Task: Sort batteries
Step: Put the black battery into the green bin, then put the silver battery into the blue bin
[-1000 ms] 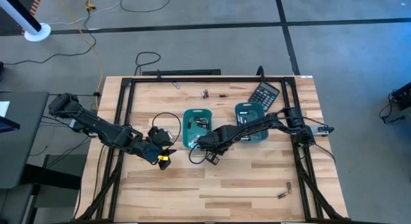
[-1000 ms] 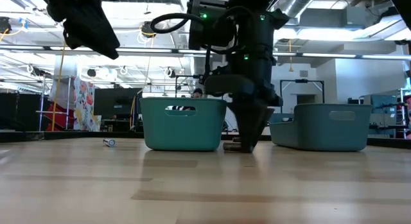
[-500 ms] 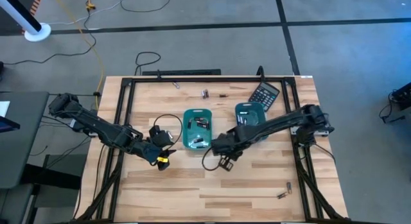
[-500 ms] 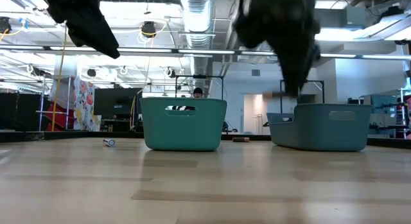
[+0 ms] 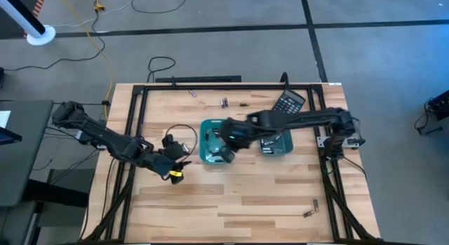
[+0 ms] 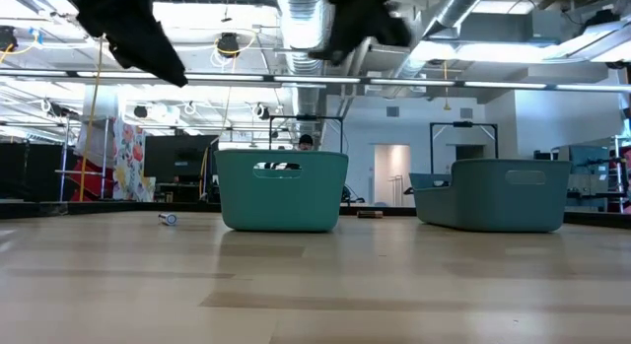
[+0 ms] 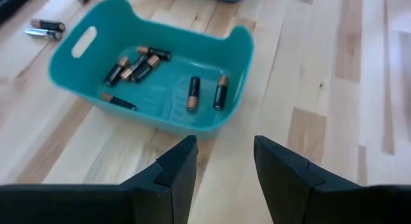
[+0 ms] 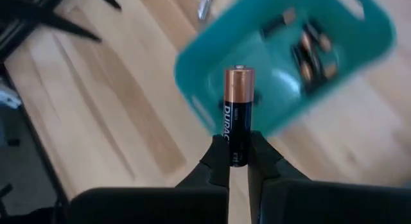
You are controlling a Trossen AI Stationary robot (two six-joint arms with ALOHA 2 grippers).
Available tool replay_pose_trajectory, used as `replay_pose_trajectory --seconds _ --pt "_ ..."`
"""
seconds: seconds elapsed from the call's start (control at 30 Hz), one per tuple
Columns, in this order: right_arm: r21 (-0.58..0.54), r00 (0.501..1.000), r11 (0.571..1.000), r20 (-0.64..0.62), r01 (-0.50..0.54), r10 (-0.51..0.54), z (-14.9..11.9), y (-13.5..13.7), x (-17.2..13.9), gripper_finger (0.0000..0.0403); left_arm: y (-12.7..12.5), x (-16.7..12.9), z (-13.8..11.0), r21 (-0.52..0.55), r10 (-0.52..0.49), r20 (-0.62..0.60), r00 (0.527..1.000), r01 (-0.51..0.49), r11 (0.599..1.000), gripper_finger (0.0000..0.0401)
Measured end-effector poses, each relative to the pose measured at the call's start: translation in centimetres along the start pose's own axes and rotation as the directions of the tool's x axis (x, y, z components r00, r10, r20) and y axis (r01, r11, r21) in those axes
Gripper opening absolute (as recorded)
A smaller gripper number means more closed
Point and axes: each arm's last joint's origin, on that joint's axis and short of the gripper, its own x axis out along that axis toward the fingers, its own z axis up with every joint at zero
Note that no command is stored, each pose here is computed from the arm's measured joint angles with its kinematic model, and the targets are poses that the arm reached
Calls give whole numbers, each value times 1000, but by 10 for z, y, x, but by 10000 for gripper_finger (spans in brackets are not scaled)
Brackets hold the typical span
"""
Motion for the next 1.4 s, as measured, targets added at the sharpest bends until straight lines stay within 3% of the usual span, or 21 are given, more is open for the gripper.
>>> replay_pose_trajectory --seconds 0.13,0.3,0.47,0.63,0.83,1.4 --pt "-56 1000 998 -19 18 -19 26 8 33 19 17 -7 -17 -33 -15 29 999 16 999 151" --pt "-87 989 996 -143 23 -36 44 3 91 19 40 -24 -32 -124 -66 125 990 82 989 151" --pt "-44 965 998 -257 44 -54 50 -18 146 19 57 -40 -40 -171 -104 199 974 139 975 151" --pt "2 948 996 -305 92 -87 50 -35 176 19 66 -48 -46 -156 -122 239 963 162 974 151" --pt "13 945 994 -313 106 -96 51 -43 186 31 72 -51 -51 -117 -110 213 971 137 984 151" --pt "104 950 986 -298 128 -92 57 -49 186 137 76 -49 -60 -47 -68 129 989 74 996 151"
